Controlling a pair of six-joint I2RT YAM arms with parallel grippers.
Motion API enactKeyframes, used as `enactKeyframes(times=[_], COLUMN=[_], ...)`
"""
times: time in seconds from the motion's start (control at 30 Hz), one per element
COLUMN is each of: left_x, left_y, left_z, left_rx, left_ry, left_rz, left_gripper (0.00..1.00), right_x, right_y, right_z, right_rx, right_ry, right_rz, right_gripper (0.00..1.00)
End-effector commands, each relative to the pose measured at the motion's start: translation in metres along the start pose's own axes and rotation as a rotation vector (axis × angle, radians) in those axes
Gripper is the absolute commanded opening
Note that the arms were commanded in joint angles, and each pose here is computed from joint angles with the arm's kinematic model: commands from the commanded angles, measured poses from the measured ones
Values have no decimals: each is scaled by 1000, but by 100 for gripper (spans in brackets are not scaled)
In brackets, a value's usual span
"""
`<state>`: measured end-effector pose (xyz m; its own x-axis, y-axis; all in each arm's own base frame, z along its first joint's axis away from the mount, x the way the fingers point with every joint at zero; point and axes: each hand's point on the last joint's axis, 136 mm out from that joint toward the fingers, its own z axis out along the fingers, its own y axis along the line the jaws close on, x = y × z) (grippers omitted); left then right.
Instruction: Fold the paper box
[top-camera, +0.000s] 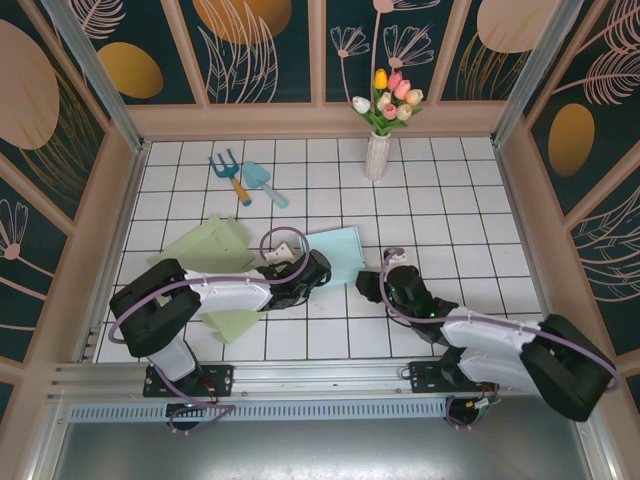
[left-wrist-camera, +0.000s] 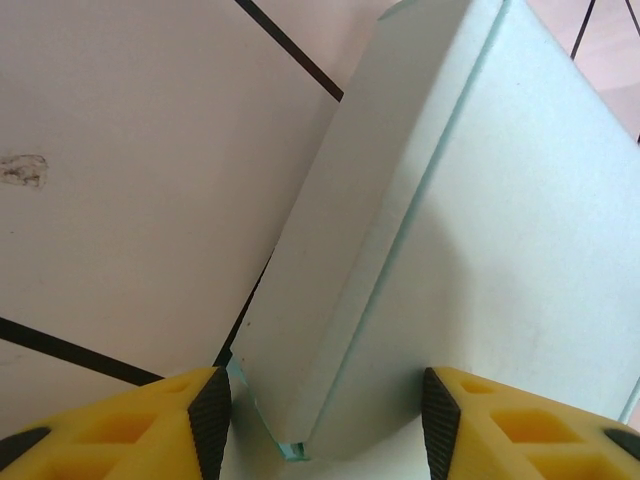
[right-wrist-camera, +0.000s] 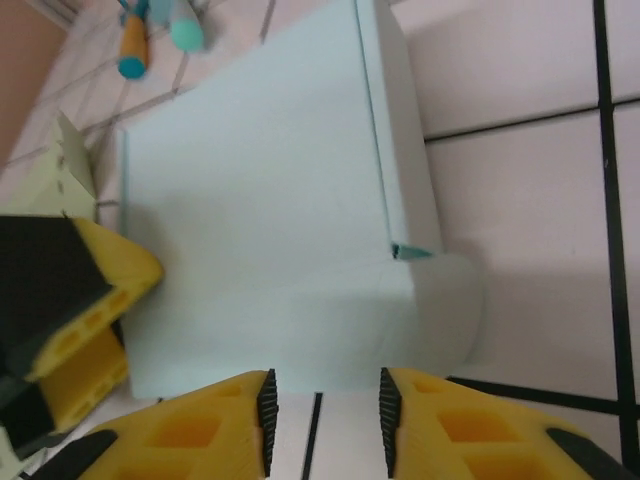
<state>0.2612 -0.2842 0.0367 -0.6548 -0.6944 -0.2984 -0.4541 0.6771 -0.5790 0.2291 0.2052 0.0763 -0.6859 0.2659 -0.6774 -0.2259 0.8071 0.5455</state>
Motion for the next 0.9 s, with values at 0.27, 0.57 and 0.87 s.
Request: enactKeyframes(times=[0.27,0.57,0.87], left_x=[5,9,5], left_y=[64,59,47], left_z=[7,12,7], left_rx=[-228,-233,-216], left_ry=[19,33,23], left_rz=[92,108,114], left_gripper=[54,54,54], right_x=[-4,3,3], right_y=[-19,4,15], right_z=[5,27,25], right_rx=[87,-15,-39], right_ry=[22,90,126], right_rz=[-78,-115,-102], right_gripper=[49,49,42])
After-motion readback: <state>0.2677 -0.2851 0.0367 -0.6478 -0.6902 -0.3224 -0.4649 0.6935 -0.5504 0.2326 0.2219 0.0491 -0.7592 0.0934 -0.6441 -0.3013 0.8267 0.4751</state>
